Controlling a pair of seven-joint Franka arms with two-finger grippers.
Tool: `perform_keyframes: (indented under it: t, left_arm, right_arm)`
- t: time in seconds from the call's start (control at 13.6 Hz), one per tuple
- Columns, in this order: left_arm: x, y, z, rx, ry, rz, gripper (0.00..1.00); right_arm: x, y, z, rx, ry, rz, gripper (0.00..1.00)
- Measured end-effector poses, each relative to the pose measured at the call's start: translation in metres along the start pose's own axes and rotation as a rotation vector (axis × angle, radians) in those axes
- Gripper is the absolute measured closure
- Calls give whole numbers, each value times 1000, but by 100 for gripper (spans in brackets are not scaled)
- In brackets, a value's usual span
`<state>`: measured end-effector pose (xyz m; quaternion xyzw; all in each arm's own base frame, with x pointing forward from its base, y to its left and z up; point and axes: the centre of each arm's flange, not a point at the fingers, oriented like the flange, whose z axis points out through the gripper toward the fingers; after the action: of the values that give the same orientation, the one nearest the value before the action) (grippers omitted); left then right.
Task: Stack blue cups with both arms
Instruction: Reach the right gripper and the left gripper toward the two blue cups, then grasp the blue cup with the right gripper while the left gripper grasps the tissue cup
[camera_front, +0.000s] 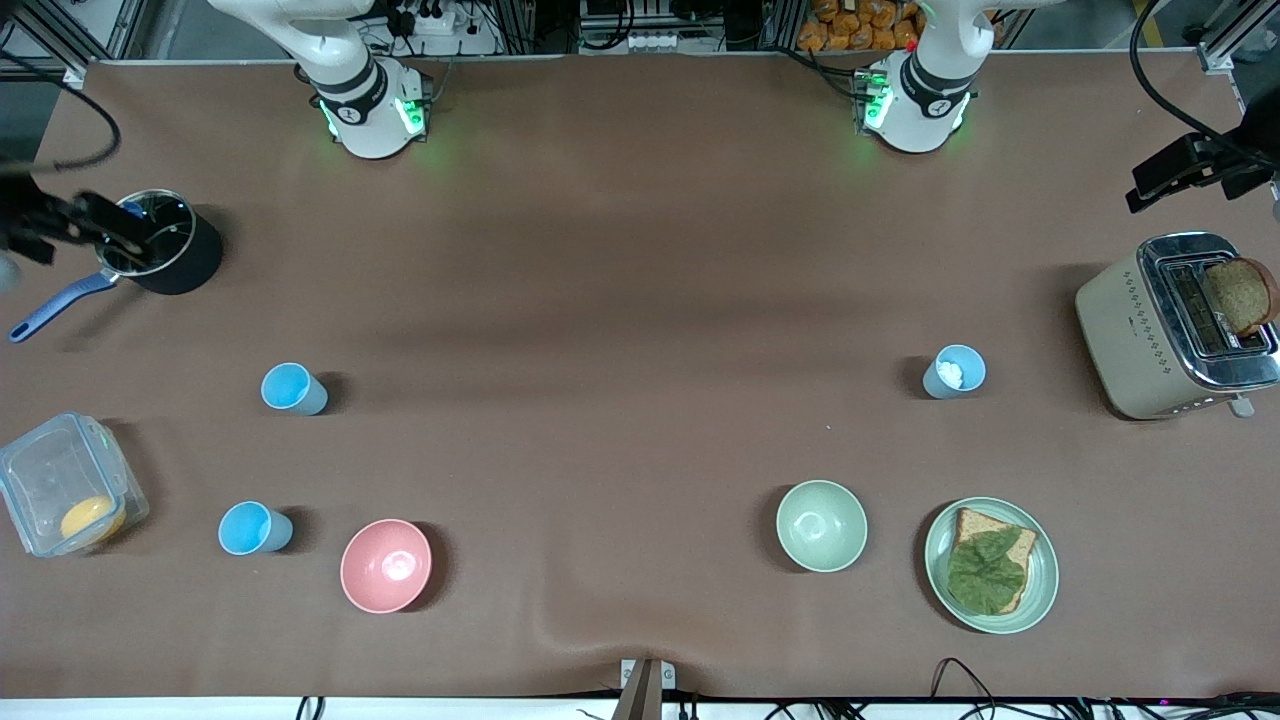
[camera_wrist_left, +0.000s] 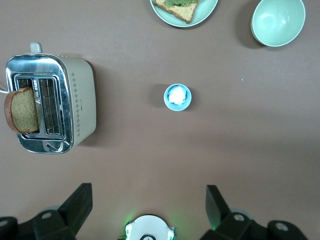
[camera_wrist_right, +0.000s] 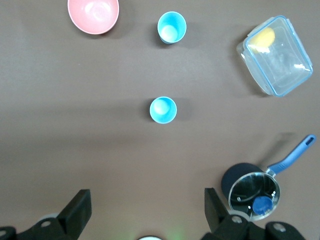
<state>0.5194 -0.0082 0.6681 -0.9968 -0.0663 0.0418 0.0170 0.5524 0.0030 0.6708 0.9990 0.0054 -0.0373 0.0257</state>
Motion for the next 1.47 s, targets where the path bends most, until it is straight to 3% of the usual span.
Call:
perform_keyframes:
  t: [0.37,0.66,1.17,1.47]
  left_arm:
    - [0,0,1,1,-2,0,0]
    - [26,6,43,6,-44,5,0]
    - [69,27,199,3,-32,31,0]
    - [85,33,252,3,-58,37,0]
  right_arm:
    - [0,-22,-3,13,-3,-43,0]
    - [8,-32,12,16,-34,-60,0]
    - [67,-66,127,10,-236,-110,0]
    - [93,1,207,48,-358,-83,0]
